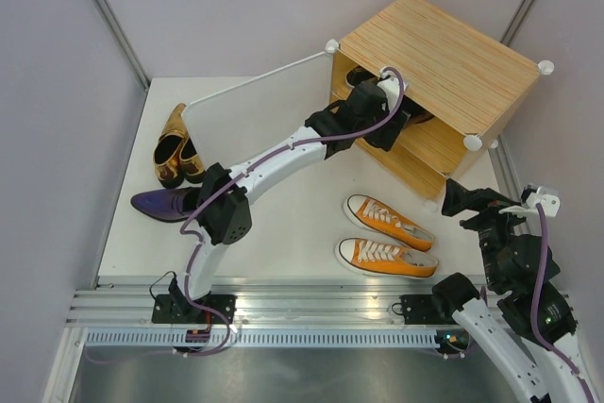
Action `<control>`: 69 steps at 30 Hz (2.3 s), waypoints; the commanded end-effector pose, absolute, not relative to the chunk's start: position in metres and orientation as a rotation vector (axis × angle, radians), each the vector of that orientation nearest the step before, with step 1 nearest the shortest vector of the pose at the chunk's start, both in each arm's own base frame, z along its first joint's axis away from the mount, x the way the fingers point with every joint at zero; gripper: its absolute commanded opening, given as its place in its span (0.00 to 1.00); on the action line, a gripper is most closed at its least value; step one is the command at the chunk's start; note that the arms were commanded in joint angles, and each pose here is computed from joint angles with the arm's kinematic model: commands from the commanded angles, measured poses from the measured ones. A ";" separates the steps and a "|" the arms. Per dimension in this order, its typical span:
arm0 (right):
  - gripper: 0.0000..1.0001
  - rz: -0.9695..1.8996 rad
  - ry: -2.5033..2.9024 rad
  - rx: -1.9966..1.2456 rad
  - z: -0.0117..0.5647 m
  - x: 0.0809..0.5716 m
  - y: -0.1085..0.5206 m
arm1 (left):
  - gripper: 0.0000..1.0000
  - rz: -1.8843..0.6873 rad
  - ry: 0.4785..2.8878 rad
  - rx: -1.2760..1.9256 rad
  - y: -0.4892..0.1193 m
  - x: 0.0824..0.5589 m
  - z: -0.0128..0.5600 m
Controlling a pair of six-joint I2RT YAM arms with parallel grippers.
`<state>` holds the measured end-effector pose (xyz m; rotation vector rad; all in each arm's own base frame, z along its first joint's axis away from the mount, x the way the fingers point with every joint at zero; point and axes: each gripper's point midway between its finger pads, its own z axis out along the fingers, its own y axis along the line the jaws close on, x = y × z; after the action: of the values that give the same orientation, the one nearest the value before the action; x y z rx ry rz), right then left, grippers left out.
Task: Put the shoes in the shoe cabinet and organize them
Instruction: Place the shoe in the shoe cabinet.
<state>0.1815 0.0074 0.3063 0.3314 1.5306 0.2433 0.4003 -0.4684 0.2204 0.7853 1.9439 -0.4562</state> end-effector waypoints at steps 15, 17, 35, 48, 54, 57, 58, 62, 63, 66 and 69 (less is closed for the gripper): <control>0.98 0.237 1.506 0.327 0.311 0.182 0.006 | 0.31 -0.498 1.749 0.805 -0.478 0.390 0.283; 0.98 0.236 1.505 0.328 0.311 0.183 0.006 | 0.36 -0.523 1.735 0.793 -0.481 0.390 0.289; 0.98 0.238 1.507 0.321 0.311 0.182 0.007 | 0.40 -0.748 1.818 0.509 -0.505 0.407 0.292; 0.98 0.238 1.513 0.318 0.309 0.183 0.008 | 0.29 -0.748 1.791 0.347 -0.501 0.440 0.293; 0.98 0.235 1.515 0.315 0.309 0.183 0.008 | 0.24 -0.789 1.781 0.315 -0.510 0.444 0.288; 0.98 0.235 1.517 0.313 0.308 0.183 0.008 | 0.24 -0.806 1.764 0.308 -0.513 0.446 0.289; 0.98 0.235 1.517 0.313 0.308 0.184 0.008 | 0.24 -0.810 1.762 0.304 -0.514 0.446 0.289; 0.98 0.237 1.520 0.312 0.308 0.184 0.009 | 0.25 -0.833 1.757 0.280 -0.518 0.447 0.288; 0.98 0.238 1.518 0.312 0.308 0.184 0.009 | 0.27 -0.836 1.760 0.276 -0.518 0.448 0.286; 0.98 0.238 1.517 0.314 0.308 0.184 0.009 | 0.48 -0.855 1.761 0.282 -0.521 0.446 0.285; 0.98 0.238 1.516 0.312 0.308 0.184 0.009 | 0.66 -0.851 1.787 0.301 -0.521 0.441 0.274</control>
<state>0.1828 0.0113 0.3043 0.3085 1.5363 0.2495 0.4291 -0.5119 0.2287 0.4019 1.9259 -0.7382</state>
